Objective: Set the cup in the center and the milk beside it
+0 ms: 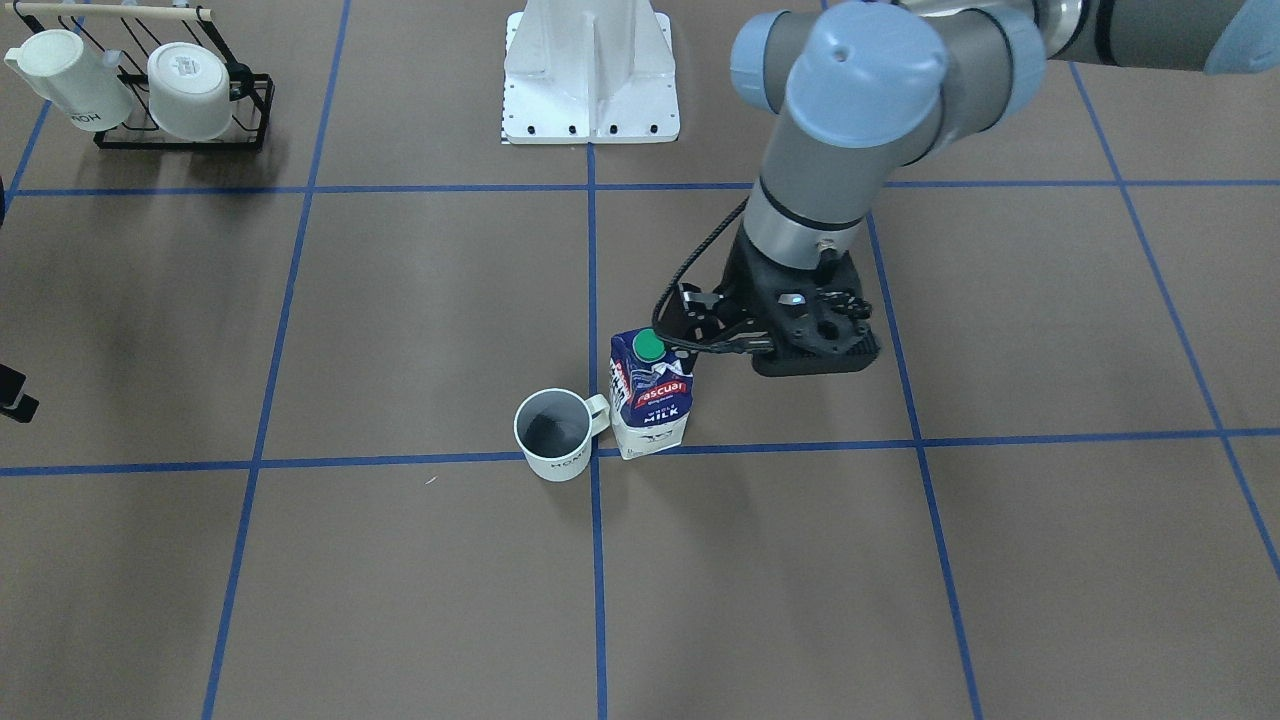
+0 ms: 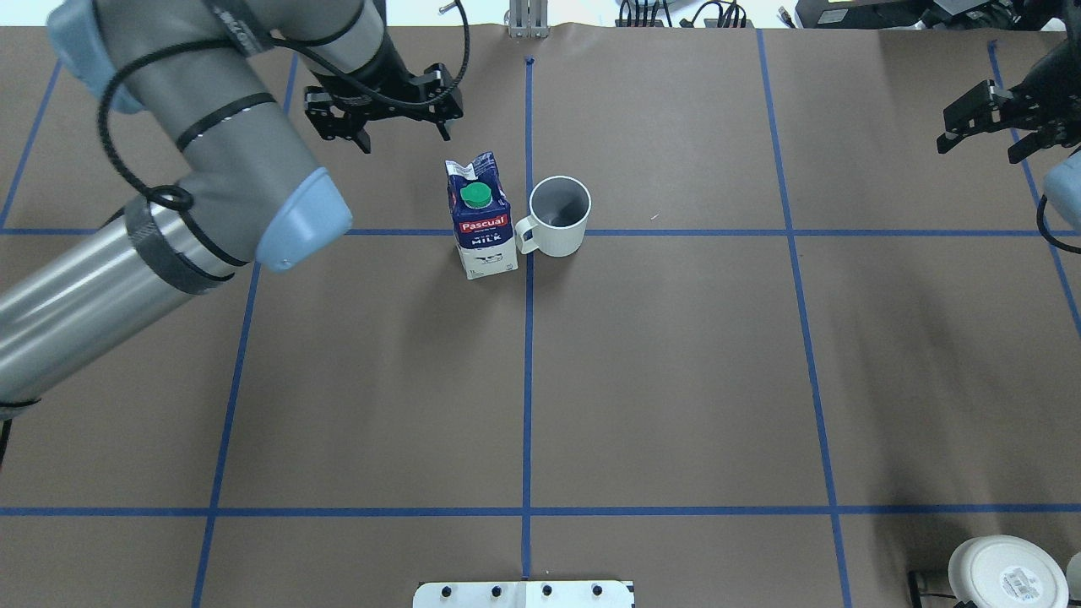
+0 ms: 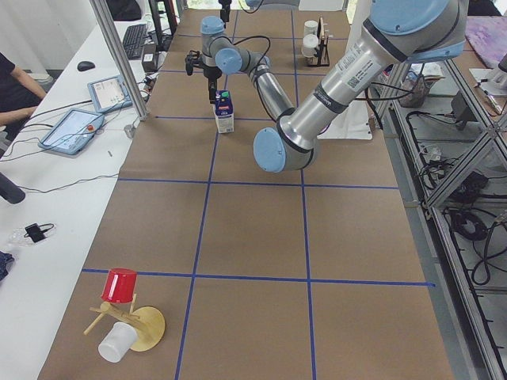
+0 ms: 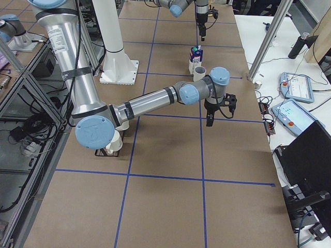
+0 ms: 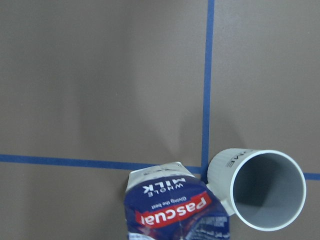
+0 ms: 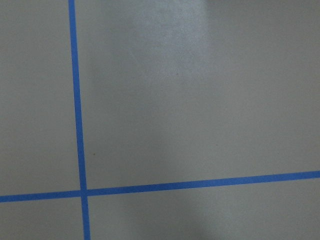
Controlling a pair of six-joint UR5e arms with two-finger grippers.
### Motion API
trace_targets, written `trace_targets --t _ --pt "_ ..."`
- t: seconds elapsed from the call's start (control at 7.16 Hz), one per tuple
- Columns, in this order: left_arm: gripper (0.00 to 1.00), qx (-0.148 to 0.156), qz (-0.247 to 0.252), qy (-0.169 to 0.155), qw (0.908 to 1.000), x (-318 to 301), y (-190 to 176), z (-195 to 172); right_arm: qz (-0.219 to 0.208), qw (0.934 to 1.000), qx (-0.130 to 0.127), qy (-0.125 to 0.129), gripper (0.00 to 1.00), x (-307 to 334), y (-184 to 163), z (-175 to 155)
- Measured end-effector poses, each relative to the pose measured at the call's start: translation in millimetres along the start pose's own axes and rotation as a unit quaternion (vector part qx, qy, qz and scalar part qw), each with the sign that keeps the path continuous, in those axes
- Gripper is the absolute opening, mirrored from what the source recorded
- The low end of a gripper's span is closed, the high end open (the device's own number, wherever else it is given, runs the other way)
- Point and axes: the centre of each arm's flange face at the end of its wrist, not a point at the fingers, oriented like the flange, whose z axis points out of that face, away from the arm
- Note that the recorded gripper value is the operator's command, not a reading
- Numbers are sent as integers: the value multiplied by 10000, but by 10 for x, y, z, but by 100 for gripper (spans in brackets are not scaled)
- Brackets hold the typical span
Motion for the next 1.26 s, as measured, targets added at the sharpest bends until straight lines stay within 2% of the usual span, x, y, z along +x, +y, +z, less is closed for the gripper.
trace_targets --t 0.14,0.56,0.84,1.26 --pt "98 -2 287 -43 9996 -559 9 -96 8 10000 -38 -2 100 89 18 20" --pt "98 -233 612 -195 9977 -2649 -42 -443 -197 9998 -37 51 100 726 60 -55" --pt "98 -370 442 -165 9982 -3579 32 -599 17 10000 80 -17 100 1289 140 -270" --pt "98 -295 -51 -294 9991 -4723 372 -580 366 9993 24 116 100 1811 344 -213"
